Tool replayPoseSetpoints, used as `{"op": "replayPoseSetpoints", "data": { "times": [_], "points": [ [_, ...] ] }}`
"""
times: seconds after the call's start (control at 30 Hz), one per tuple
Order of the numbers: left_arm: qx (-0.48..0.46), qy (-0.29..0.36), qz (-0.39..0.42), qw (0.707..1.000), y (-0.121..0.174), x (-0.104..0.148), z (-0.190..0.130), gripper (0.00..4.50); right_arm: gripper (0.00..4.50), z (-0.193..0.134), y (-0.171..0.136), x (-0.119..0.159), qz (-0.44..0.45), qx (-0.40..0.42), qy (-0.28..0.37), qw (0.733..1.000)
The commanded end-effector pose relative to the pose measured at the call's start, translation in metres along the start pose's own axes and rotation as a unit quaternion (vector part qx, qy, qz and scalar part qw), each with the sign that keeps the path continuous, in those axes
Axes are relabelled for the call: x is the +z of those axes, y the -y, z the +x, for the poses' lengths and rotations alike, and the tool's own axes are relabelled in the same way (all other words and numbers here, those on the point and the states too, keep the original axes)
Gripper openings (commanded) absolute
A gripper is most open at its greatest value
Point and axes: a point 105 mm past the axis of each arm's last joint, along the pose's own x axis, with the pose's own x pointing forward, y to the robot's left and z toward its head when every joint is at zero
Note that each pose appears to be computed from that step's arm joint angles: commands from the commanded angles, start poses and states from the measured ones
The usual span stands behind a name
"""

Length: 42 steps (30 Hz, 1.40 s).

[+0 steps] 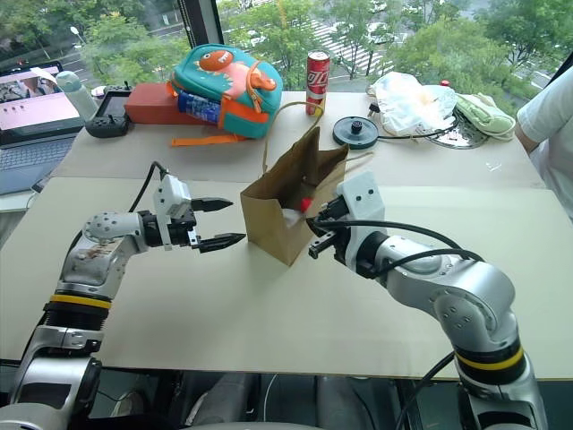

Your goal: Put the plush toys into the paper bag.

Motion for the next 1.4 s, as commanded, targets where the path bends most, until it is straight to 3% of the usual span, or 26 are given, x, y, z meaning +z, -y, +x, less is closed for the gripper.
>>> {"op": "replayPoseSetpoints", "data": {
  "times": [0.03,0.37,0.67,0.8,0.93,1.03,1.4],
  "points": [
    [-0.017,0.029,0.023,0.999,0.009,0.018,0.008,4.5,0.05,0.005,-0.009,0.009,-0.018,0.015,0.009,1.0],
    [-0.066,0.066,-0.005,0.996,0.046,0.04,0.016,4.5,0.05,0.023,-0.012,0.016,-0.014,0.017,0.018,1.0],
    [-0.052,0.064,-0.009,0.997,0.049,0.037,0.027,4.5,0.05,0.03,-0.017,0.016,-0.01,0.022,0.017,1.0],
    [-0.026,0.026,0.024,0.999,0.043,0.019,0.031,4.5,0.05,0.031,-0.02,0.019,-0.005,0.026,0.022,0.999],
    [-0.025,0.03,0.024,0.999,0.043,0.017,0.032,4.5,0.05,0.03,-0.021,0.018,-0.004,0.025,0.022,0.999],
    [-0.013,0.049,0.017,0.999,0.038,0.023,0.032,3.82,0.0,0.029,-0.02,0.017,-0.003,0.024,0.021,1.0],
    [0.018,0.07,0.002,0.997,0.026,0.031,0.034,0.01,0.0,0.028,-0.019,0.017,-0.003,0.019,0.018,1.0]
  ]
}}
